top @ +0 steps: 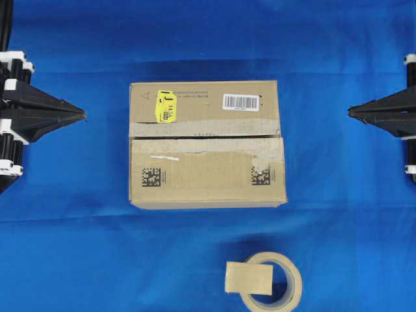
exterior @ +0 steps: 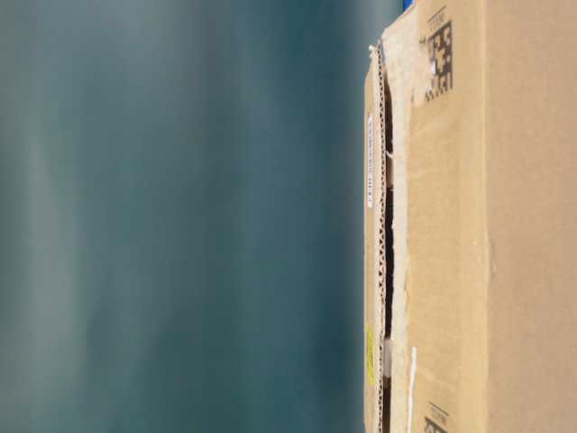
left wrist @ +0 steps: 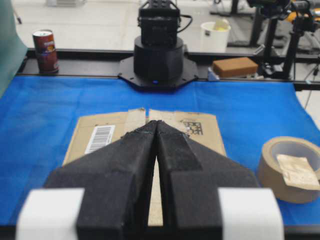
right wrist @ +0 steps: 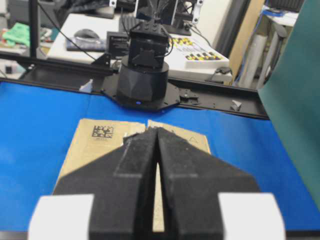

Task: Apply tape along the seams of the closed cardboard box to seal it securely.
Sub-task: 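Move the left gripper down toward the tan tape roll's loose end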

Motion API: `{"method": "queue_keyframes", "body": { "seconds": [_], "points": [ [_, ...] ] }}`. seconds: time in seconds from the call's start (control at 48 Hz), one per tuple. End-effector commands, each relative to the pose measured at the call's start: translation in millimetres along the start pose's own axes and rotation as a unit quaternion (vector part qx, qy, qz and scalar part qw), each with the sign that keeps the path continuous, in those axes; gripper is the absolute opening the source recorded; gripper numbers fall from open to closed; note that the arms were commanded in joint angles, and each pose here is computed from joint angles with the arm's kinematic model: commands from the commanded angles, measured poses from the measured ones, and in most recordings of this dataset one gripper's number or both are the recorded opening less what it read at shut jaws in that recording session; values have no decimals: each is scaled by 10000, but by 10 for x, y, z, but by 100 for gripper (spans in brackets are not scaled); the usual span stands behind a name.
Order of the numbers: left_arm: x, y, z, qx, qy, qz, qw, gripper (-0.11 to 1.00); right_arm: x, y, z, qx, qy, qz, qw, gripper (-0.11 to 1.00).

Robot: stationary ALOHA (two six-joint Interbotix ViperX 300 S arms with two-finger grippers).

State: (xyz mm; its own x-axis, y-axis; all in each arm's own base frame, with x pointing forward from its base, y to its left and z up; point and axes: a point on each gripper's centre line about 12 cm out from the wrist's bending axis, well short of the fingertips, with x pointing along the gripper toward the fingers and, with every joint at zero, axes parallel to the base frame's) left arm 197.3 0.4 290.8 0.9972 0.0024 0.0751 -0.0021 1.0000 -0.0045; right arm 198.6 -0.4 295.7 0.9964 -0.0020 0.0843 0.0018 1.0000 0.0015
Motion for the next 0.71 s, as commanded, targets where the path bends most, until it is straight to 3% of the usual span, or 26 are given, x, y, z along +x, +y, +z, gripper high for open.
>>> {"method": "queue_keyframes", "body": {
  "seconds": [0.0, 0.167, 0.25, 0.291, 0.416, 0.562, 0.666, 0.687],
  "points": [
    [53, -75, -7, 127, 60, -178, 9997, 0, 40, -1, 40, 53, -31, -4, 10000, 1],
    [106, -178, -22, 407, -16, -417, 9983, 0, 79, -1, 9, 53, 84, -5, 10000, 1],
    [148, -294, -21, 723, -172, -664, 9950, 0, 86, -1, 0, 53, 100, -5, 9999, 1],
    [170, -354, -23, 982, -249, -782, 9918, 0, 90, -2, -5, 60, 107, -7, 9999, 1],
    [258, -517, -25, 1124, -437, -1071, 9869, 0, 95, -4, 17, 90, 69, -16, 9999, 1],
    [389, -684, -118, 1853, -463, -1314, 9728, 3, 99, -4, 42, 90, 23, -16, 10000, 1],
    [484, -809, -199, 2490, -463, -1485, 9559, 24, 99, -4, 42, 90, 23, -16, 10000, 1],
    [514, -852, -221, 2690, -458, -1544, 9496, 30, 97, -4, 34, 90, 38, -16, 10000, 1]
  ]
}}
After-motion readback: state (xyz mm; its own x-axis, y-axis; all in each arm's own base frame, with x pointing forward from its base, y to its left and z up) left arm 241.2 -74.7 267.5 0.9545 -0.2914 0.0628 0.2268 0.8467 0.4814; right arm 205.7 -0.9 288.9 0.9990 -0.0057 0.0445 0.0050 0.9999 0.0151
